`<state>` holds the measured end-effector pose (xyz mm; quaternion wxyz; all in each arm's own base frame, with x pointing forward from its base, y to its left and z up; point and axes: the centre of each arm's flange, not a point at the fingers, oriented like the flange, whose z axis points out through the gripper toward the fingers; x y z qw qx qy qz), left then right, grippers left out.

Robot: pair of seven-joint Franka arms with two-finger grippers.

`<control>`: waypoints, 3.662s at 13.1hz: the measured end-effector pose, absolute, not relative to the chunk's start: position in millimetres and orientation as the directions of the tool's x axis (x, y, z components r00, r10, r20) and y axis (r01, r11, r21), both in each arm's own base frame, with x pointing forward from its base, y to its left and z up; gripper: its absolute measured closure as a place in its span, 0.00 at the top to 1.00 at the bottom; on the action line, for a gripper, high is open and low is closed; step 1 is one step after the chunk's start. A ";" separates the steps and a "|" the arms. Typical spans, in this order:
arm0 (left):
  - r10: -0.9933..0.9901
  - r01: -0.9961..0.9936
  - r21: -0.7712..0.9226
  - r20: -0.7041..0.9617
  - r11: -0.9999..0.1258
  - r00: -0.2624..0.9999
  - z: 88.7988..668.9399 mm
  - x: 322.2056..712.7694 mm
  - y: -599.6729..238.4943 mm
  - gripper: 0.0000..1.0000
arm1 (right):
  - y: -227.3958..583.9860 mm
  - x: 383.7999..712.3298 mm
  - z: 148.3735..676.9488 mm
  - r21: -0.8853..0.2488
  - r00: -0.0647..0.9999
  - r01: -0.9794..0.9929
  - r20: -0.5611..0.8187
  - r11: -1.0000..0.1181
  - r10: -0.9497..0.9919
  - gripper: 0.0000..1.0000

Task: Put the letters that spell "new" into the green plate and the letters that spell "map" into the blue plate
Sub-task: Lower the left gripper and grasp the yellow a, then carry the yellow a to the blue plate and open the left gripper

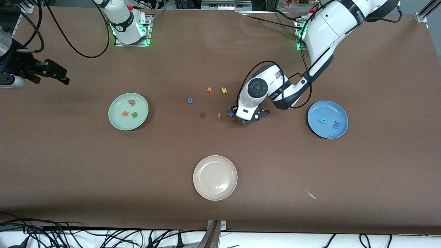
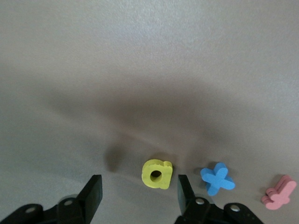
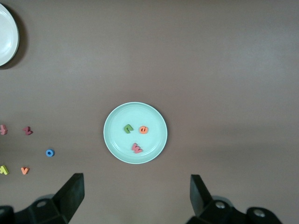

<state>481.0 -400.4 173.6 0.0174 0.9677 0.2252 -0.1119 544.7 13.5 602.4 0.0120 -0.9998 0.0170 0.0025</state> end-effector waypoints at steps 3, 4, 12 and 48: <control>0.416 0.424 -0.016 -0.229 -0.906 0.880 170.8 479.3 -401.4 0.63 | 13.5 544.7 602.6 -0.024 0.999 -0.034 -0.005 -0.999 -0.034 1.00; 0.409 0.417 -0.015 -0.231 -0.909 0.883 169.7 478.6 -401.7 0.63 | 13.5 544.7 602.6 -0.024 0.999 -0.034 -0.005 -0.999 -0.034 1.00; 0.391 0.402 0.000 -0.229 -0.916 0.891 171.2 479.3 -404.1 0.29 | 13.5 544.6 602.3 -0.024 0.999 -0.034 -0.007 -0.999 -0.034 1.00; -0.103 -0.158 -0.077 -0.475 -0.984 0.874 200.9 578.2 6.9 0.63 | 14.1 545.1 599.5 -0.023 0.999 -0.033 -0.018 -0.999 -0.033 1.00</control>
